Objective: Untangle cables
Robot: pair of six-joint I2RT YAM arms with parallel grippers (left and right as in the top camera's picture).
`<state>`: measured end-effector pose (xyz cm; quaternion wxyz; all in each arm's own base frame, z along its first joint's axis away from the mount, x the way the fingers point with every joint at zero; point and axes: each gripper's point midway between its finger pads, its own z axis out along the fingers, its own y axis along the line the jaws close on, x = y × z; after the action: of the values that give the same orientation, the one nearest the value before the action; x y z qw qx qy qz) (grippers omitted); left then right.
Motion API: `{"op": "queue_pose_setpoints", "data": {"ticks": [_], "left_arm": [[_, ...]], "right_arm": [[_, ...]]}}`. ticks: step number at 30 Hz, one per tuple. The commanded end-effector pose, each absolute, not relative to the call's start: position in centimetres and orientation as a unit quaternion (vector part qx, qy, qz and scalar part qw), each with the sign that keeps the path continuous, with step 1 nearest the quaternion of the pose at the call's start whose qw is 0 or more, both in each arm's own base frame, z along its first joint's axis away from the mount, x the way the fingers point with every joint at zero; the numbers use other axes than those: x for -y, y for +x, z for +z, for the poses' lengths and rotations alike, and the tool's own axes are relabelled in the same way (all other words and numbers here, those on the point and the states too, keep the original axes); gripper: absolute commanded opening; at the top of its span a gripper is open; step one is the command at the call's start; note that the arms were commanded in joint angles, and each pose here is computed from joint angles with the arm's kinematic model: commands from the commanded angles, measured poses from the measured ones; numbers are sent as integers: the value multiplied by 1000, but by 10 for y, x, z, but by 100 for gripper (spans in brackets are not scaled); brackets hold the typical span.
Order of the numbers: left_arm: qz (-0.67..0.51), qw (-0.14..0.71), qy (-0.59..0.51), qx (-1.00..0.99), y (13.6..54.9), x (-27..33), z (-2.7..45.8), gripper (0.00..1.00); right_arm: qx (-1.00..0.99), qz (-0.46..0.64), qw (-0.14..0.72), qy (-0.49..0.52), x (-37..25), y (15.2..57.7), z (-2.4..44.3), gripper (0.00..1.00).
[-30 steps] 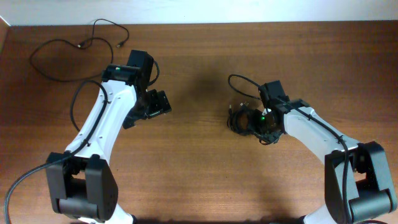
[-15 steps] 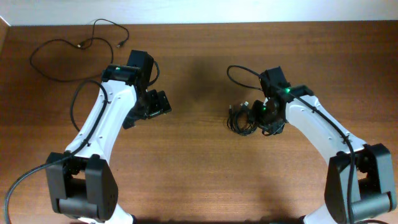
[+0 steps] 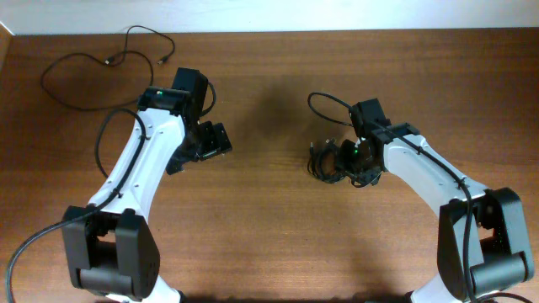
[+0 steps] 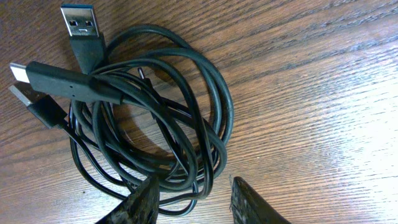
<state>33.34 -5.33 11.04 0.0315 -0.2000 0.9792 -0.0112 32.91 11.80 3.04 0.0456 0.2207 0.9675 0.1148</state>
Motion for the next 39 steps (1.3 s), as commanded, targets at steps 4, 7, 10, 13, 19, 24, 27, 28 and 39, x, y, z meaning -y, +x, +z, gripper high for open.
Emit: {"op": "queue_pose_setpoints", "data": {"ticks": [4, 7, 10, 13, 19, 24, 27, 28, 39], "left_arm": [[-5, 35, -203, -979, 334, 51, 111, 99], [-5, 35, -203, -979, 334, 51, 111, 99], [-5, 35, -203, -979, 334, 51, 111, 99], [-5, 35, -203, -979, 334, 51, 111, 99], [-5, 35, -203, -979, 334, 51, 111, 99], [-5, 35, -203, -979, 334, 51, 111, 99], [-5, 35, -203, -979, 334, 51, 111, 99], [-5, 35, -203, -979, 334, 51, 111, 99], [-5, 35, -203, -979, 334, 51, 111, 99]], "right_arm": [[-967, 110, 51, 225, -117, 331, 27, 33], [-966, 123, 46, 224, -122, 331, 28, 32], [-966, 124, 41, 223, -123, 328, 27, 29], [-969, 115, 42, 217, -124, 324, 22, 29], [-966, 114, 84, 215, -122, 342, 24, 29], [-968, 74, 97, 221, -107, 340, 17, 29], [-967, 85, 100, 219, -111, 343, 19, 4], [-966, 99, 97, 217, -116, 344, 22, 4], [-930, 282, 207, 110, -161, 364, 308, 4]]}}
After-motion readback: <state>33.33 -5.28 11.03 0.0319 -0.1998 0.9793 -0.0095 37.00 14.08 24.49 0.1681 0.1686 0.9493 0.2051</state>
